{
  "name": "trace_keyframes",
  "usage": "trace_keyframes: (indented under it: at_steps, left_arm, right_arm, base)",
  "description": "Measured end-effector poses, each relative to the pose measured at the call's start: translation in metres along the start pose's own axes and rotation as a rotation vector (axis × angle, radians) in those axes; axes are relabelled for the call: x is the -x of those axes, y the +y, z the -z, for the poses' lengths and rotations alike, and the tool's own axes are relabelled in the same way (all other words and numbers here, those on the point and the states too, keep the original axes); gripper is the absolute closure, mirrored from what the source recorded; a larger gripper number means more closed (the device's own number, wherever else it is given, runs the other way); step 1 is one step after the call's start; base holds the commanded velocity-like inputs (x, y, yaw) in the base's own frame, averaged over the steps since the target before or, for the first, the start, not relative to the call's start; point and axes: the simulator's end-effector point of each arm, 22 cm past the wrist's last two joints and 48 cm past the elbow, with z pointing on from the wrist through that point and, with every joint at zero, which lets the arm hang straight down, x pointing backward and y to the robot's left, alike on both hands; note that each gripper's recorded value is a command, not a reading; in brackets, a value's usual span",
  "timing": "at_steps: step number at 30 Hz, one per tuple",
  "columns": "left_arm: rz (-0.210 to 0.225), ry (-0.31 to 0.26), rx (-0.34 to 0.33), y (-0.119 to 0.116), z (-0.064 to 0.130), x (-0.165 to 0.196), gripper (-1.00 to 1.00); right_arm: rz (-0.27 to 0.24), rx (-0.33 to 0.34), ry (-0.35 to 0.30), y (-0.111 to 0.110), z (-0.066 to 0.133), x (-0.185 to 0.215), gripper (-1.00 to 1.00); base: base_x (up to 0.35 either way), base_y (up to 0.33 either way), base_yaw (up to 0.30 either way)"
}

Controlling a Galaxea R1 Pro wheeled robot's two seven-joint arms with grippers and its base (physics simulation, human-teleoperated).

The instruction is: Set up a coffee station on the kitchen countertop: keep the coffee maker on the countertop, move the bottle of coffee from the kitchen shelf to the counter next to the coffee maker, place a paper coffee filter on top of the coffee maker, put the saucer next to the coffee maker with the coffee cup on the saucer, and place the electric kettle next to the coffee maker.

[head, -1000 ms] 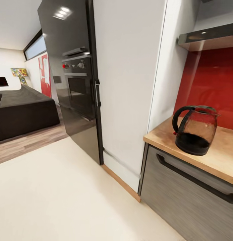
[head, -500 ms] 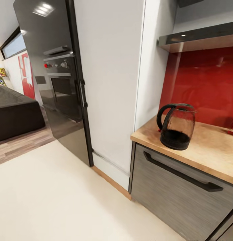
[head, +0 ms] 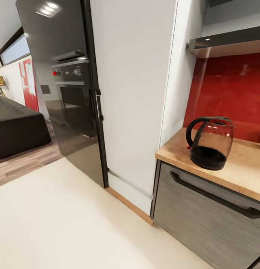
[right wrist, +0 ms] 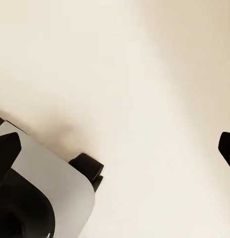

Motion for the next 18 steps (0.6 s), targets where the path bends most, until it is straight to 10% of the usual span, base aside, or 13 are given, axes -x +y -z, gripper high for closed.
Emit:
trace_keyframes:
  at_steps: [18]
  left_arm:
    - [0.0,0.0,0.0,0.0,-0.0001,0.0,-1.0]
  right_arm:
    - [-0.002,0.002,0.0,0.0002,0.0,-0.0001,-1.0]
  base:
    - [0.006,0.014,-0.268]
